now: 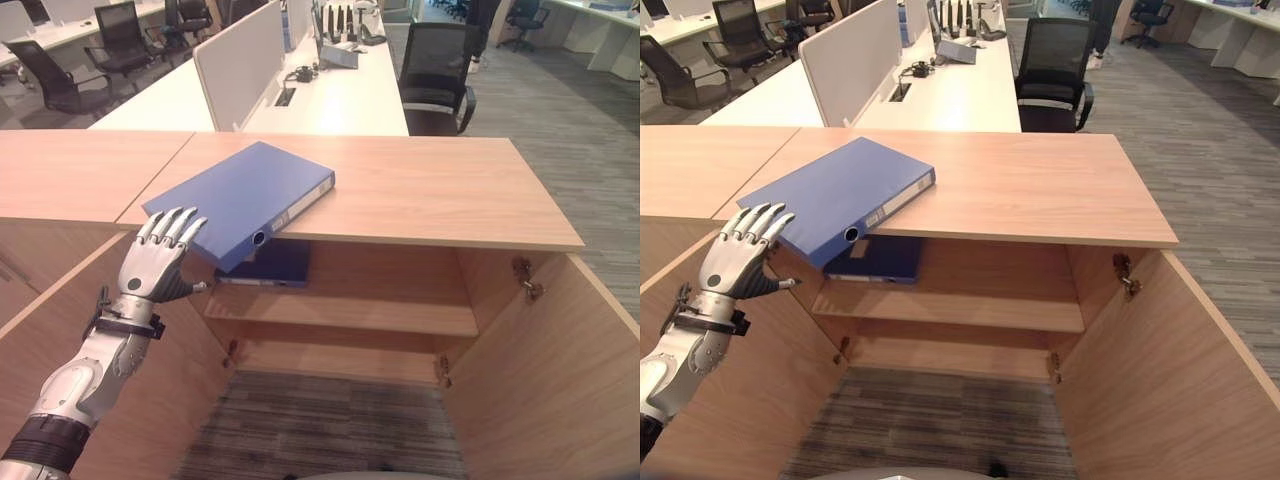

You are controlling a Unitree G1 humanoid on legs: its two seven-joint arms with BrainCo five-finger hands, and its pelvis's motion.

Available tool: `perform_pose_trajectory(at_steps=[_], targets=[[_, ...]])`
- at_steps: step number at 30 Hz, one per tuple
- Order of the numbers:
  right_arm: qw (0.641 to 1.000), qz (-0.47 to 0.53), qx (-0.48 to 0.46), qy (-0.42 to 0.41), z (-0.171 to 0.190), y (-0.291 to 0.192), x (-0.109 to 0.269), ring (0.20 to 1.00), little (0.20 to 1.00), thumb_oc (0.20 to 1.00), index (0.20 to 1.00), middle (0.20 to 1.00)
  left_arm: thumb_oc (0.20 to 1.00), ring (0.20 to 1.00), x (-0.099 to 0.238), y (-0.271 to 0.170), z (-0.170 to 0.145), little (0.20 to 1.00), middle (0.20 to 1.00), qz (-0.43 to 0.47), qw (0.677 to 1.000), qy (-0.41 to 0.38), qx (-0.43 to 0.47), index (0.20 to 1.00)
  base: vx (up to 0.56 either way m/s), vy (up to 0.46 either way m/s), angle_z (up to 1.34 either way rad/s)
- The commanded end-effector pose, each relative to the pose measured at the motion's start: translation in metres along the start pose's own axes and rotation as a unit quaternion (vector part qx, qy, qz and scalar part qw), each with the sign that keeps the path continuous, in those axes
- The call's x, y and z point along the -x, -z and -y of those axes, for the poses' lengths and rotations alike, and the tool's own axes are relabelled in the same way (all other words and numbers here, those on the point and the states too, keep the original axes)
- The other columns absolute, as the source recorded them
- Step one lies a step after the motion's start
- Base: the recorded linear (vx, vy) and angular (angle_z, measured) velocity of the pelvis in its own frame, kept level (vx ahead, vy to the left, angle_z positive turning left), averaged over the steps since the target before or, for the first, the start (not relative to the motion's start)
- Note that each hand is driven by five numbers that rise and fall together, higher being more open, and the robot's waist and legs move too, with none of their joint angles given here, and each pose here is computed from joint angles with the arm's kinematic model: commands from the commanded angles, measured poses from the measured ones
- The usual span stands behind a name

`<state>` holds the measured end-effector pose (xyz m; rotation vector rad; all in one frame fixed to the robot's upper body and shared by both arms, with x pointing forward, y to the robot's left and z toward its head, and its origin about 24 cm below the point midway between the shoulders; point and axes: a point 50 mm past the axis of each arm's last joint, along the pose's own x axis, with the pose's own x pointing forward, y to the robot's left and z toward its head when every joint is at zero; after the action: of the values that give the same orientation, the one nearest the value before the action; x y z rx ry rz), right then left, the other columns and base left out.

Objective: Put the empty folder in the office cabinet

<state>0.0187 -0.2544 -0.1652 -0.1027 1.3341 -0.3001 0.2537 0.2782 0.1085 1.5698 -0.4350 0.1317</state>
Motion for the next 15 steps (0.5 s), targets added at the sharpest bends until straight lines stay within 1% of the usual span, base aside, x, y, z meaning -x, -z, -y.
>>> perform_pose_trajectory(at_steps=[1, 15], targets=[[1.000, 0.023, 0.012, -0.005, -0.003, -0.021, -0.003, 1.000, 1.000, 1.000, 1.000, 1.000, 1.000, 1.000, -0.033, 0.006, -0.035, 1.000, 1.000, 0.021, 0.997, -0.068, -0.034, 1.000, 0.00, 0.000, 0.00], [1.000, 0.022, 0.011, -0.002, 0.001, -0.021, -0.003, 1.000, 1.000, 1.000, 1.000, 1.000, 1.000, 1.000, -0.041, 0.014, -0.023, 1.000, 1.000, 0.003, 0.998, -0.037, -0.048, 1.000, 0.00, 0.000, 0.00]])
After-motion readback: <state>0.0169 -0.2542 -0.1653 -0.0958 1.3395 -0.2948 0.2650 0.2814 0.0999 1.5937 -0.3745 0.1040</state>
